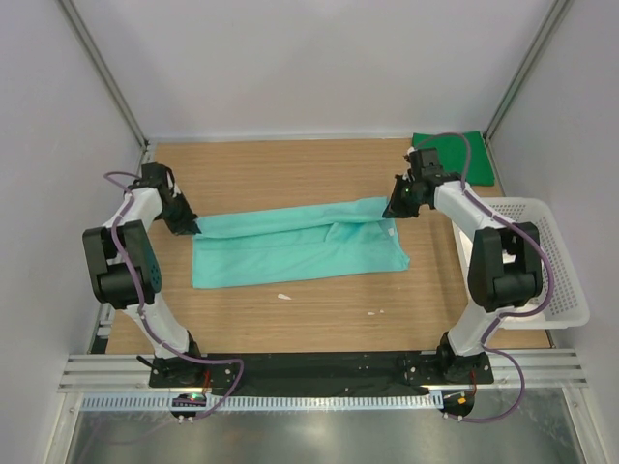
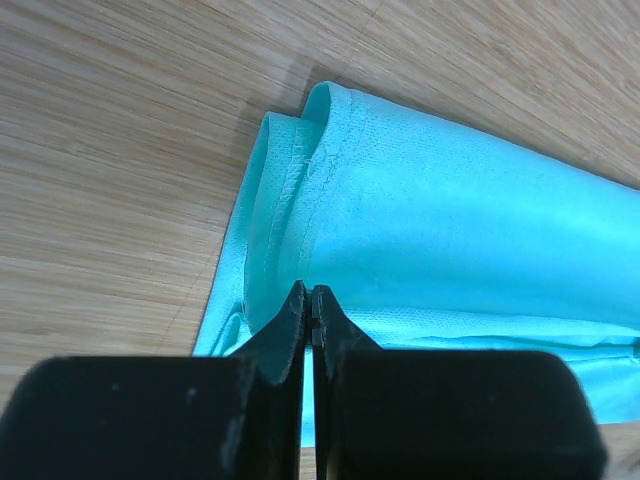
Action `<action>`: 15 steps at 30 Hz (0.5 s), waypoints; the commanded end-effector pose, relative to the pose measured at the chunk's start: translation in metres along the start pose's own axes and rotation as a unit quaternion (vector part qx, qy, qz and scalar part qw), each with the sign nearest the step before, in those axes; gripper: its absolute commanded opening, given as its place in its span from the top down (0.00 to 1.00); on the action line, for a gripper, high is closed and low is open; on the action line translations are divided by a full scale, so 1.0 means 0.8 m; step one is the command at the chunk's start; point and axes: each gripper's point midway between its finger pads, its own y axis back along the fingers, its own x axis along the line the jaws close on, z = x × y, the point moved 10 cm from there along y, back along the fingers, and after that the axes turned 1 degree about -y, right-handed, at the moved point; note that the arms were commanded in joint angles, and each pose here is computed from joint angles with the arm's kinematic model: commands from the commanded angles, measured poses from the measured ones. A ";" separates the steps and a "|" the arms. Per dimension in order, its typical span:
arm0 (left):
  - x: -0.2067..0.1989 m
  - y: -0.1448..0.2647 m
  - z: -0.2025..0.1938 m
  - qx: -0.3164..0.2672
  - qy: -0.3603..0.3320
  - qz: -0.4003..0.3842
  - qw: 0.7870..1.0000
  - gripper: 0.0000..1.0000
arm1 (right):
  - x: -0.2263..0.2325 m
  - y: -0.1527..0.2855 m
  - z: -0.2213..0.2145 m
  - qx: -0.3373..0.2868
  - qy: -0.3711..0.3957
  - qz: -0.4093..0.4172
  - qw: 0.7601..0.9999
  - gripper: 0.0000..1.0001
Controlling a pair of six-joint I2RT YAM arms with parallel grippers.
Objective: Fold and stack the t-shirts
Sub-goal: Fold the tshirt
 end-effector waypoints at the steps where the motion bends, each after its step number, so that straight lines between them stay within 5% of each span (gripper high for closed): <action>1: -0.006 0.020 0.010 -0.038 -0.003 -0.001 0.999 1.00 | 0.016 0.031 0.022 -0.048 0.015 0.024 0.998 0.99; 15: -0.001 0.006 0.009 -0.022 -0.003 0.012 1.000 1.00 | -0.007 0.007 -0.013 -0.007 0.006 0.000 1.000 0.99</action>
